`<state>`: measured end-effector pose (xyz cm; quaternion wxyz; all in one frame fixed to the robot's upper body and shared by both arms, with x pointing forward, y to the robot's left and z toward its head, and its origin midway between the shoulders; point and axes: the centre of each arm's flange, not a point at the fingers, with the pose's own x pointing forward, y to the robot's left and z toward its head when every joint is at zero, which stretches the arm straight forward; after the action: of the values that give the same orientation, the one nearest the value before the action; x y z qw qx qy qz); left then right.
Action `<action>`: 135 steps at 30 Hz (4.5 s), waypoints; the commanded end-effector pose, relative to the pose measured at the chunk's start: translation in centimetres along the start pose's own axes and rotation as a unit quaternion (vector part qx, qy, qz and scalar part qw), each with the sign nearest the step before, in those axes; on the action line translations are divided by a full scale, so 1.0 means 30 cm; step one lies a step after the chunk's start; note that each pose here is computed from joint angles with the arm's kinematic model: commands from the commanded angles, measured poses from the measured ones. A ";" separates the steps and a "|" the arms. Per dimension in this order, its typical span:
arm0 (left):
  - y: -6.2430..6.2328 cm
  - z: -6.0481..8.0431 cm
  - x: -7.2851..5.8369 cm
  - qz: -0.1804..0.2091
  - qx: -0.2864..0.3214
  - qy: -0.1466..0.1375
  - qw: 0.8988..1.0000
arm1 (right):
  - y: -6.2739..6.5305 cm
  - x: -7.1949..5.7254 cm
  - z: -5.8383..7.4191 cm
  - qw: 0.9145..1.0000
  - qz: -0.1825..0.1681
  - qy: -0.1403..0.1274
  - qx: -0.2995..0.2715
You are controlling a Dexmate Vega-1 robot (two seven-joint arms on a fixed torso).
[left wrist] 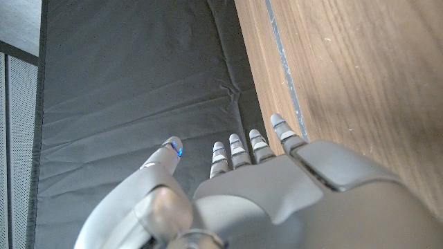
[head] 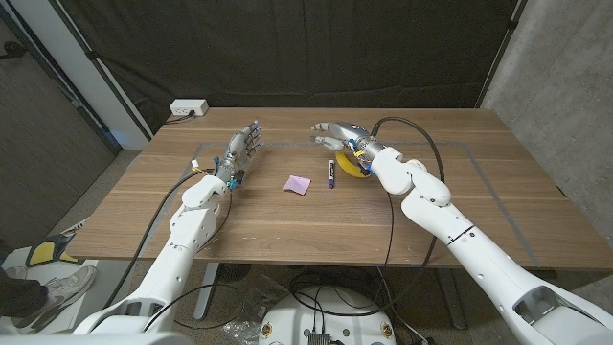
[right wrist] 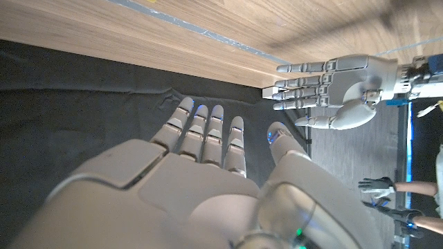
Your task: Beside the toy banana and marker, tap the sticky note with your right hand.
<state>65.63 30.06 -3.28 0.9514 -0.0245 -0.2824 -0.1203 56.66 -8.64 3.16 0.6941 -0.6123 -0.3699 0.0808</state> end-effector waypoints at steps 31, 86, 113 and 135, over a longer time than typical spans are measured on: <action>0.070 0.050 -0.067 0.054 0.007 0.011 0.998 | 0.200 0.090 0.212 0.987 0.103 -0.065 -0.101; 0.061 0.045 0.021 0.022 0.002 0.010 1.000 | 0.333 0.035 0.050 0.977 0.181 0.026 -0.106; 0.066 0.042 0.060 0.015 0.002 0.012 1.000 | 0.298 -0.015 -0.037 0.979 0.160 0.065 -0.105; 0.065 0.018 0.068 0.014 -0.003 0.021 1.000 | 0.249 0.008 0.132 0.995 0.055 -0.063 -0.054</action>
<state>67.20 31.56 -1.41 0.9576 -0.0264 -0.2657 -0.1081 58.18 -5.54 -4.33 0.6337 -0.6890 -0.3308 0.1197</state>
